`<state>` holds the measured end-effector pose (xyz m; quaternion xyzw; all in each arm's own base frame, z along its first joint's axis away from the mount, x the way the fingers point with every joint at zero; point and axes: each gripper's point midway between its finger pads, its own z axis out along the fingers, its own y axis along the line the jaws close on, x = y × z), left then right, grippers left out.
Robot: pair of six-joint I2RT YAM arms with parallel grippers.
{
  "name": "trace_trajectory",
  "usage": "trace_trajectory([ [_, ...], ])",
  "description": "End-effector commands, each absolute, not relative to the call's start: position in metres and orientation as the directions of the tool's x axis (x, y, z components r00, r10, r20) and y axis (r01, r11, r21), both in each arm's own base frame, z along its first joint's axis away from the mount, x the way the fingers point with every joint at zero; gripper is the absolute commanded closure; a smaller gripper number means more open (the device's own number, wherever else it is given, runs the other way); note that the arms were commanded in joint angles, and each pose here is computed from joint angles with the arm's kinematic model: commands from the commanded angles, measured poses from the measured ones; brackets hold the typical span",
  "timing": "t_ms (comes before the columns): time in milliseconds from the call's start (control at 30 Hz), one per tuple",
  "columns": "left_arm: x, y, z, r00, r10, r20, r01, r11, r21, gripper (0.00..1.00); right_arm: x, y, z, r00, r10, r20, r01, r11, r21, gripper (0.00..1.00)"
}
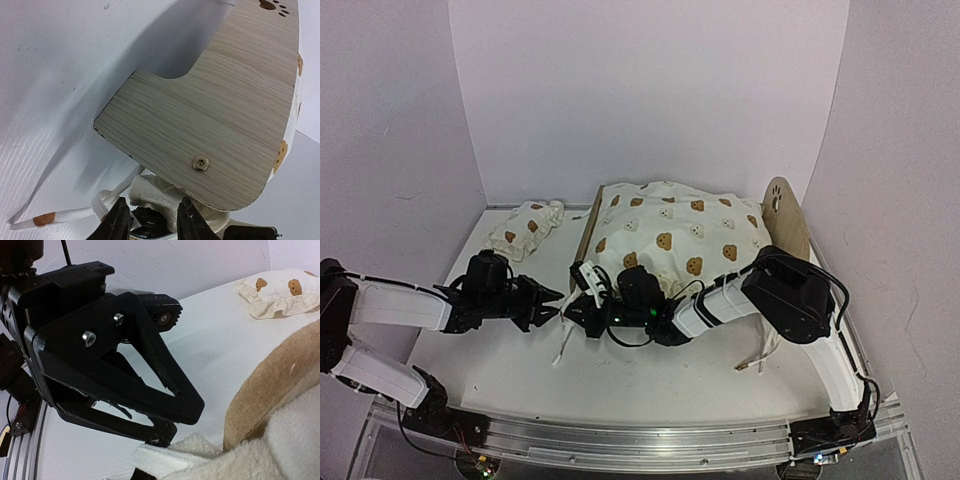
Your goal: Set up the pet bed
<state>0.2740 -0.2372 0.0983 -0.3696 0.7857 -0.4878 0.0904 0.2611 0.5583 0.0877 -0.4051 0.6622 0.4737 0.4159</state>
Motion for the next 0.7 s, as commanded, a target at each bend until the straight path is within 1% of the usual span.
trace_trajectory([
  [0, 0.273, -0.253, 0.105, -0.741, -0.628, 0.239, -0.482, 0.248, -0.841, 0.64, 0.271, 0.565, 0.117, -0.259, -0.062, -0.964, -0.944, 0.229, 0.239, 1.00],
  [133, 0.271, -0.246, 0.097, -0.716, -0.656, 0.240, -0.501, 0.243, -0.831, 0.61, 0.278, 0.558, 0.117, -0.255, -0.052, -0.966, -0.931, 0.285, 0.230, 1.00],
  [233, 0.272, -0.247, 0.098, -0.723, -0.651, 0.231, -0.492, 0.249, -0.834, 0.61, 0.277, 0.559, 0.119, -0.251, -0.049, -0.967, -0.935, 0.272, 0.229, 1.00],
  [333, 0.277, -0.254, 0.106, -0.742, -0.634, 0.220, -0.468, 0.255, -0.846, 0.68, 0.275, 0.561, 0.118, -0.254, -0.051, -0.966, -0.938, 0.257, 0.233, 1.00],
  [400, 0.279, -0.258, 0.110, -0.747, -0.629, 0.214, -0.459, 0.256, -0.850, 0.77, 0.274, 0.561, 0.118, -0.254, -0.051, -0.966, -0.940, 0.250, 0.233, 1.00],
  [467, 0.280, -0.258, 0.108, -0.745, -0.631, 0.215, -0.462, 0.258, -0.848, 0.84, 0.272, 0.562, 0.119, -0.252, -0.050, -0.966, -0.941, 0.245, 0.233, 1.00],
  [667, 0.280, -0.257, 0.107, -0.741, -0.635, 0.216, -0.466, 0.256, -0.847, 0.90, 0.268, 0.561, 0.126, -0.243, -0.038, -0.969, -0.948, 0.224, 0.228, 1.00],
])
